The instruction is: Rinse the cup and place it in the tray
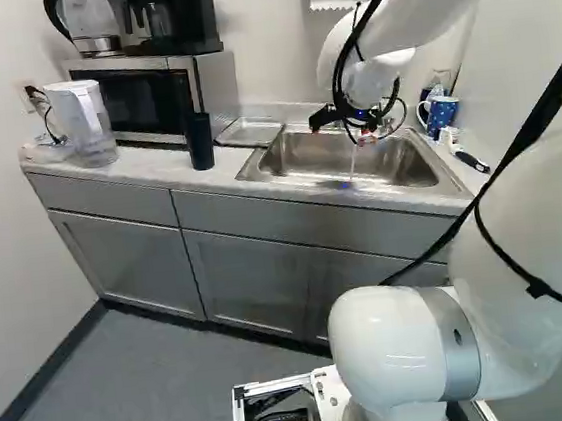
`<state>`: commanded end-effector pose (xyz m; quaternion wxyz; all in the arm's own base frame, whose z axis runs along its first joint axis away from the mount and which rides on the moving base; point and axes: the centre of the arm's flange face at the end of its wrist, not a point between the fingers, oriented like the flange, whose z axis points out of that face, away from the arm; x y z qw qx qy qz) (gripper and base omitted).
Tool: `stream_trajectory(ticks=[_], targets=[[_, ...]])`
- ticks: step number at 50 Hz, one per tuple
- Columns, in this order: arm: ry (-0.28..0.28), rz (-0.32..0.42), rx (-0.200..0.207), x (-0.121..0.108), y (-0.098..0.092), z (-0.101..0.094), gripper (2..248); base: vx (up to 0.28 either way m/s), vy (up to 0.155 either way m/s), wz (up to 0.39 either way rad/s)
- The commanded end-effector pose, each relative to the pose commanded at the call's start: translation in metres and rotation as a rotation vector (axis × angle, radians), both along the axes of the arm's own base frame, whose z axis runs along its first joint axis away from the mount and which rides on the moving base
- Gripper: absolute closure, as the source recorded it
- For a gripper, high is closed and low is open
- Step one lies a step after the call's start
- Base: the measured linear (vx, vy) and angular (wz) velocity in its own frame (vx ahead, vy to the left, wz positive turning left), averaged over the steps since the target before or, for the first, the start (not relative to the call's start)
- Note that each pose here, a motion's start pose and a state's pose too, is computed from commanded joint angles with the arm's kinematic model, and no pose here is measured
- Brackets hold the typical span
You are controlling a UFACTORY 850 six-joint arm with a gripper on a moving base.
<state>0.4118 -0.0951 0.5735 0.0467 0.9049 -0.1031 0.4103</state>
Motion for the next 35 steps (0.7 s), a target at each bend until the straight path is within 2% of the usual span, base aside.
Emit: stream_trajectory(ticks=[20, 35], targets=[[-0.001, -0.071, 0.0, -0.011, -0.028, 0.0, 3, 0.0, 0.0, 0.0], [-0.001, -0.074, 0.0, -0.011, -0.029, 0.0, 3, 0.0, 0.0, 0.0]])
